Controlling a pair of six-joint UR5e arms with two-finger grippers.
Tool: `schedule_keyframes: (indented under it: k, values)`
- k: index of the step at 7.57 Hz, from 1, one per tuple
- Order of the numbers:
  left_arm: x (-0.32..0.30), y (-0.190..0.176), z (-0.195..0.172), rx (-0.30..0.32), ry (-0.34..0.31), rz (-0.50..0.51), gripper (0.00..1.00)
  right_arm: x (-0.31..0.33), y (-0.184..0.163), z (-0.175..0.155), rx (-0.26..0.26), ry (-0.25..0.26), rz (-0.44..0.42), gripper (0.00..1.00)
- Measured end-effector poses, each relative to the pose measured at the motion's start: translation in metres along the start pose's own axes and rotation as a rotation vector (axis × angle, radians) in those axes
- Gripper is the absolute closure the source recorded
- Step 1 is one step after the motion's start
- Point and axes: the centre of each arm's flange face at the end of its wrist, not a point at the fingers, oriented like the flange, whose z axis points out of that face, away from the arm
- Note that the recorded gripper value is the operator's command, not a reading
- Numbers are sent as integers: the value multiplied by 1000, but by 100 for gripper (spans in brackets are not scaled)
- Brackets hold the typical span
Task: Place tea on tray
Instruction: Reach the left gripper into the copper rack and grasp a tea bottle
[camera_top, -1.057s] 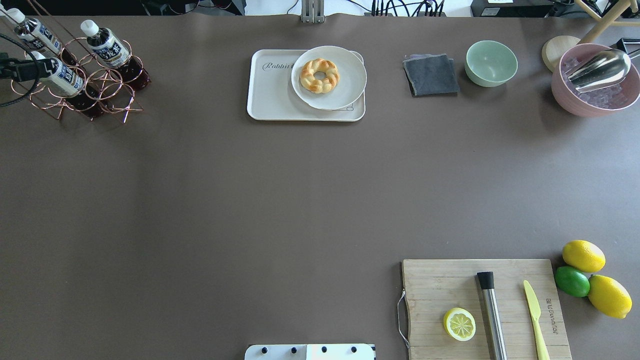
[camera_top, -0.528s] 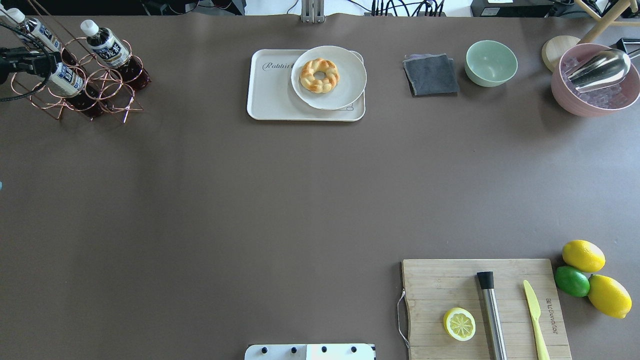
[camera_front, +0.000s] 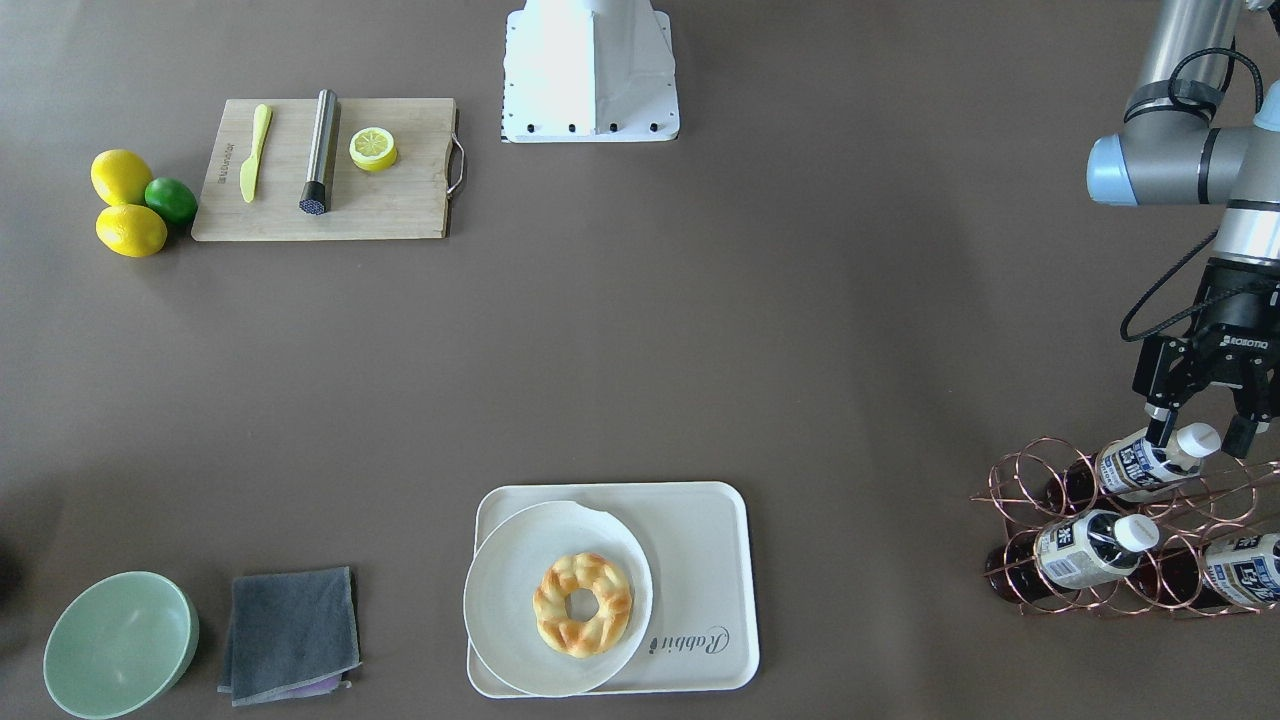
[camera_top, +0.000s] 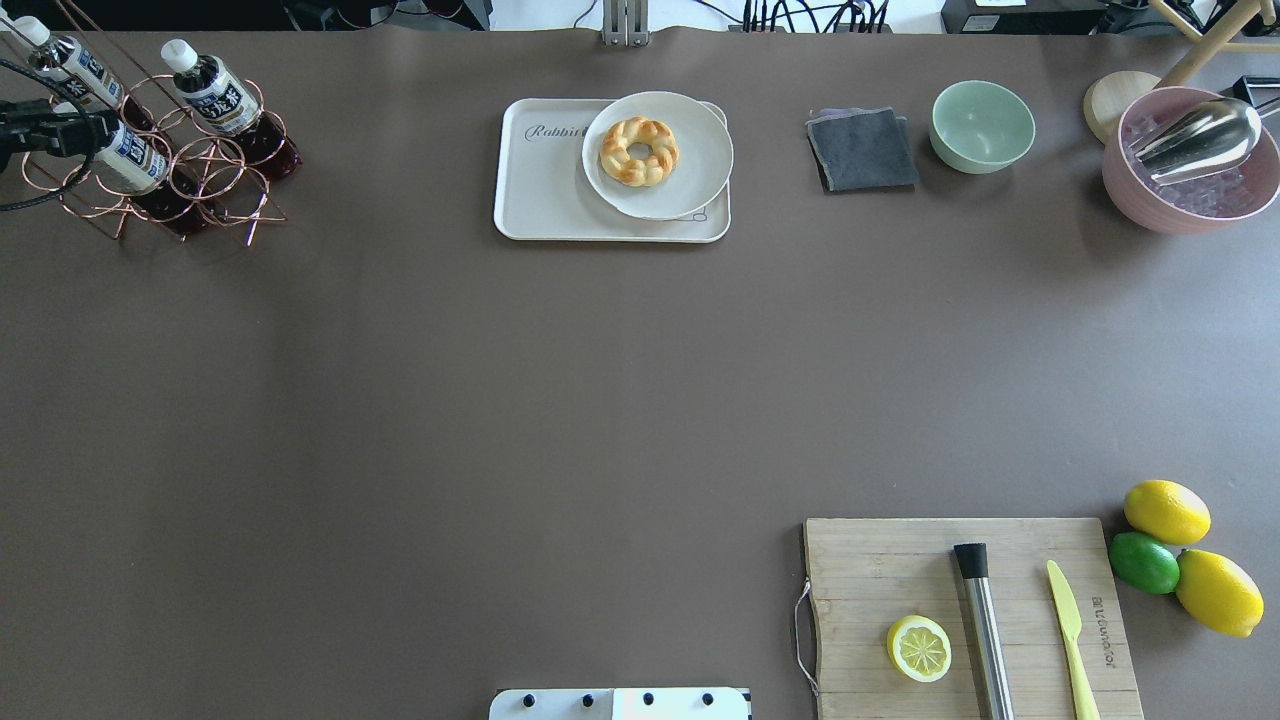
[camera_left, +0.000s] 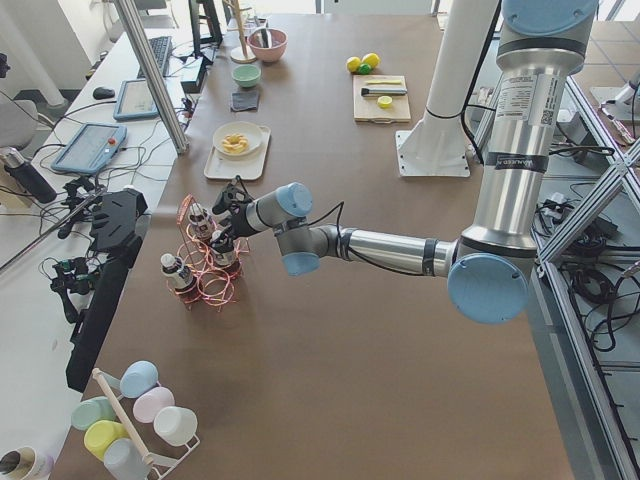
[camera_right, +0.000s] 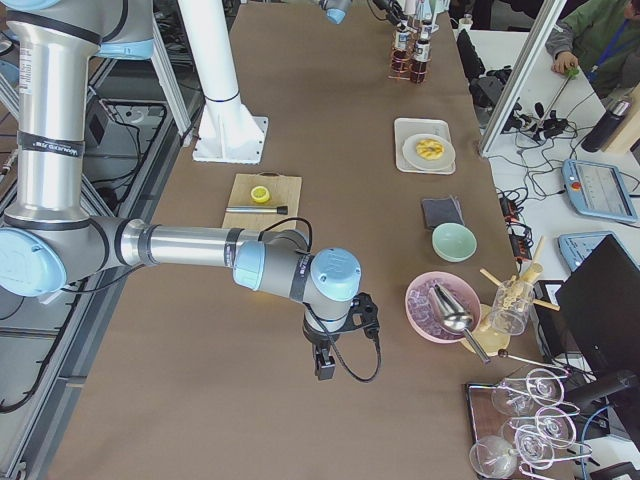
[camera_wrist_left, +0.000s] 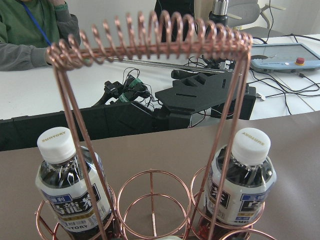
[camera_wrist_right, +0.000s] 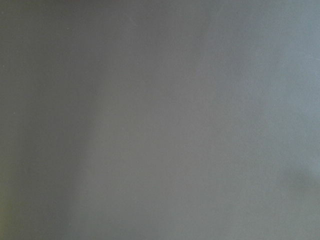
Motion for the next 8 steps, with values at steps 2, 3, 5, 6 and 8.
schedule_keyframes:
  k: [2, 3, 5, 6, 8]
  values:
    - [-4, 4, -2, -1, 1, 1, 40, 0, 0, 0, 0, 0, 0, 0]
    - [-4, 5, -3, 2, 5, 2, 65, 0, 0, 0, 0, 0, 0, 0]
    - [-5, 5, -4, 5, 8, 2, 100, 0, 0, 0, 0, 0, 0, 0]
    - [-5, 5, -4, 6, 9, 2, 100, 0, 1, 0, -1, 0, 0, 0]
    - [-3, 5, -8, 8, 16, 3, 100, 0, 1, 0, -1, 0, 0, 0]
